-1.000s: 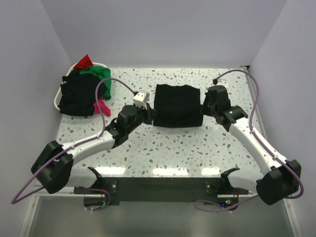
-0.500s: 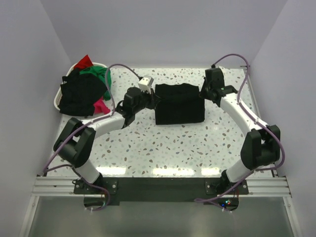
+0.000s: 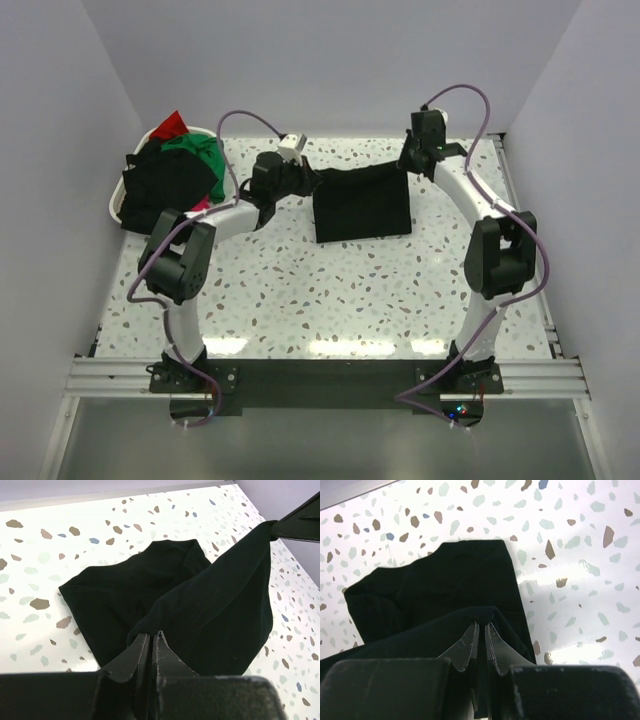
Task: Fold and stack the t-shirts
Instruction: Fold the tshirt
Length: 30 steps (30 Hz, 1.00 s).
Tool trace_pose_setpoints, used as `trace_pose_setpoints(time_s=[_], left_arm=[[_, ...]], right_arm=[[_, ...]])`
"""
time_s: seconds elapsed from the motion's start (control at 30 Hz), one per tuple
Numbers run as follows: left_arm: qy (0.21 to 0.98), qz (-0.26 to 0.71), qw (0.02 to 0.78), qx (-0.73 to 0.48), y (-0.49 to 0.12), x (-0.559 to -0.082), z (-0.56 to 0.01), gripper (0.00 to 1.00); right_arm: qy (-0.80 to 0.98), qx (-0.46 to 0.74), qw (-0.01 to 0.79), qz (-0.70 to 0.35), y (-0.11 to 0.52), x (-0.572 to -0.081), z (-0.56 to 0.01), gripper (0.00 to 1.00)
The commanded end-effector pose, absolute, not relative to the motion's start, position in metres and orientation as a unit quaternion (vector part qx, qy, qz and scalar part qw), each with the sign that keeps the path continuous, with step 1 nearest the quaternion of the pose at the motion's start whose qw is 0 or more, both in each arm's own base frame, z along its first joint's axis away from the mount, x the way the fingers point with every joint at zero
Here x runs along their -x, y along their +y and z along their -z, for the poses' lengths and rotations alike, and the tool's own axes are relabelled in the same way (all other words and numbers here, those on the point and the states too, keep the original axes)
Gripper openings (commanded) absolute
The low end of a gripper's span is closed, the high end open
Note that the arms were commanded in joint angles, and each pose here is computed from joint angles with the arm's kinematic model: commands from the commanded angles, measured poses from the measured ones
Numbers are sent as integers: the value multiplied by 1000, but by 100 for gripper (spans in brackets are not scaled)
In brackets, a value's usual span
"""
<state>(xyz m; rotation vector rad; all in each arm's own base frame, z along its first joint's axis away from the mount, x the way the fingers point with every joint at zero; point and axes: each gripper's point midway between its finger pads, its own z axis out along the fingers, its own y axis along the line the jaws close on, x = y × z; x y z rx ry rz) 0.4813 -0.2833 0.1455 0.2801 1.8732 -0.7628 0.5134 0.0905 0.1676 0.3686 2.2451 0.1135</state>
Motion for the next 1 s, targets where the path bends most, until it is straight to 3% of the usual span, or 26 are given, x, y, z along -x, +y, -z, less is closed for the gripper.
trace_pose_setpoints(time_s=[0.0,0.53,0.57,0.6,0.63,0.67,0.7,0.8,0.83,0.97], left_arm=[[750,334,557,-125,-283,-507,-175,0],[747,328,570,-103,-269,-576,-159,0],[748,326,569,-99,-268,-582,-155,7],[747,321,576,-88,-264,-588,-158,34],[741,316,587,-83,-262,-596,-169,48],[738,310,595,-73,-255,-601,-176,60],[735,298,606,-62,-248,-606,-183,74],[723,279,629,-57,-238,-604,-211,89],[725,275,629,-59,-236,-600,-211,90],[727,279,623,-70,-234,-581,-218,90]], right_arm=[[875,-147,459,-49,82,-540,-198,0],[877,-148,454,-54,85,-592,-168,0],[876,-141,457,-58,86,-596,-170,3],[872,-134,466,-65,90,-607,-174,16],[870,-125,472,-72,93,-613,-178,33],[871,-114,473,-75,95,-617,-180,70],[863,-102,486,-94,103,-624,-197,79],[855,-79,500,-116,110,-621,-212,95],[836,-71,529,-128,111,-618,-242,97],[831,-43,538,-138,112,-594,-253,99]])
